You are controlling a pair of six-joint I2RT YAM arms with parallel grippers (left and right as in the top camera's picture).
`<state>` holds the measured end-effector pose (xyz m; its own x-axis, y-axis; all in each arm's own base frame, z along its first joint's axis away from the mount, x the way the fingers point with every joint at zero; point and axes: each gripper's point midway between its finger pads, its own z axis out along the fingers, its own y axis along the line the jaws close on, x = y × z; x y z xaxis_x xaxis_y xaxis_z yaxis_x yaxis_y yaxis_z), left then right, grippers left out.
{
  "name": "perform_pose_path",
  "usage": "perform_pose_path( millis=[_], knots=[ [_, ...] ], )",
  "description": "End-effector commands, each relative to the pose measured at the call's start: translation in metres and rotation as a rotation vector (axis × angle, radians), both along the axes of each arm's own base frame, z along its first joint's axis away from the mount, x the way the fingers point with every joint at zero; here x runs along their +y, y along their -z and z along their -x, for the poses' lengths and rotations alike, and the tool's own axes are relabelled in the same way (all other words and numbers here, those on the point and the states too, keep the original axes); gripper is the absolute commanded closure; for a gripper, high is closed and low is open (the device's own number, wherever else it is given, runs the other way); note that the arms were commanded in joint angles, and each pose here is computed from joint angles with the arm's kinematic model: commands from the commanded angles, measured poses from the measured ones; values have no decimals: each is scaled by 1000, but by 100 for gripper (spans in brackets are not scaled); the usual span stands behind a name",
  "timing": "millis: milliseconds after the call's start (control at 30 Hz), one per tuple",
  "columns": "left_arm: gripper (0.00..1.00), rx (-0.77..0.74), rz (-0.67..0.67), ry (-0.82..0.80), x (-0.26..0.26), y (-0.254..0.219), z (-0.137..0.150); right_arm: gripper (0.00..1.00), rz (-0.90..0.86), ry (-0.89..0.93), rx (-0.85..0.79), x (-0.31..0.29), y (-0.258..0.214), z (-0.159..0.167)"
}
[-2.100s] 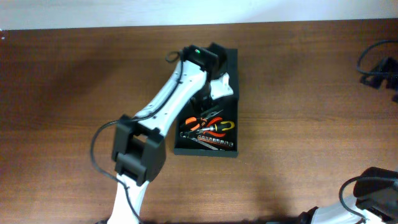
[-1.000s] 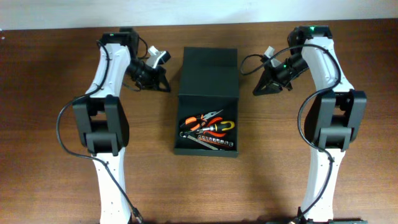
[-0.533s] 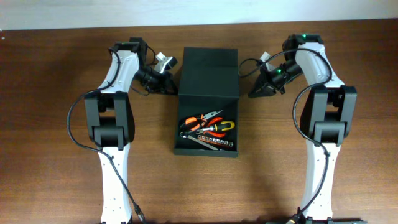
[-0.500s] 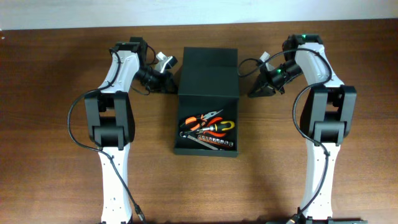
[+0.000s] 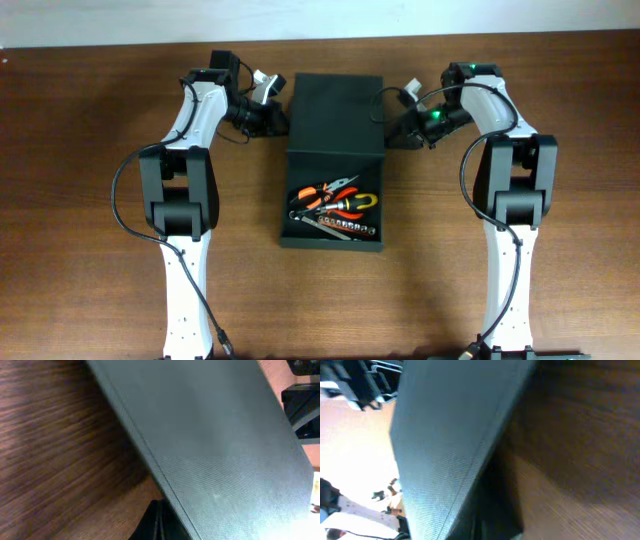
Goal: Pack container
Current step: 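Bring both grippers to the raised lid's edges, then push the lid down over the box with both grippers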
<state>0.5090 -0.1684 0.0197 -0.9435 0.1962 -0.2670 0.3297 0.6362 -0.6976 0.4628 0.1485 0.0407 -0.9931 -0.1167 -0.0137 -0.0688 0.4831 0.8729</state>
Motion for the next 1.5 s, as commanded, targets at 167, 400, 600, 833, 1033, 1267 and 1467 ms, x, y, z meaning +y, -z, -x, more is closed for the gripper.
perform_pose_path(
  millis=[167,400,600,833,1033,1267,1467],
  knots=[
    [98,17,129,23,-26,-12,2,96,-200,15,-80,18,-27,-13],
    [98,-77,133,30,-28,-70,-17,96,-223,-17,-136,19,-51,-12],
    [98,-145,69,44,-21,-118,-16,96,-128,-66,-198,13,-94,-13],
    [98,-159,-9,82,-12,-163,12,96,-8,-90,-309,9,-154,-5],
    [98,-278,-57,80,-11,-223,31,96,84,-99,-370,22,-201,17],
    [98,-393,-93,54,-21,-289,61,96,138,-61,-443,32,-266,50],
    [98,-471,-200,-2,-24,-328,90,94,316,24,-535,15,-305,76]
  ],
)
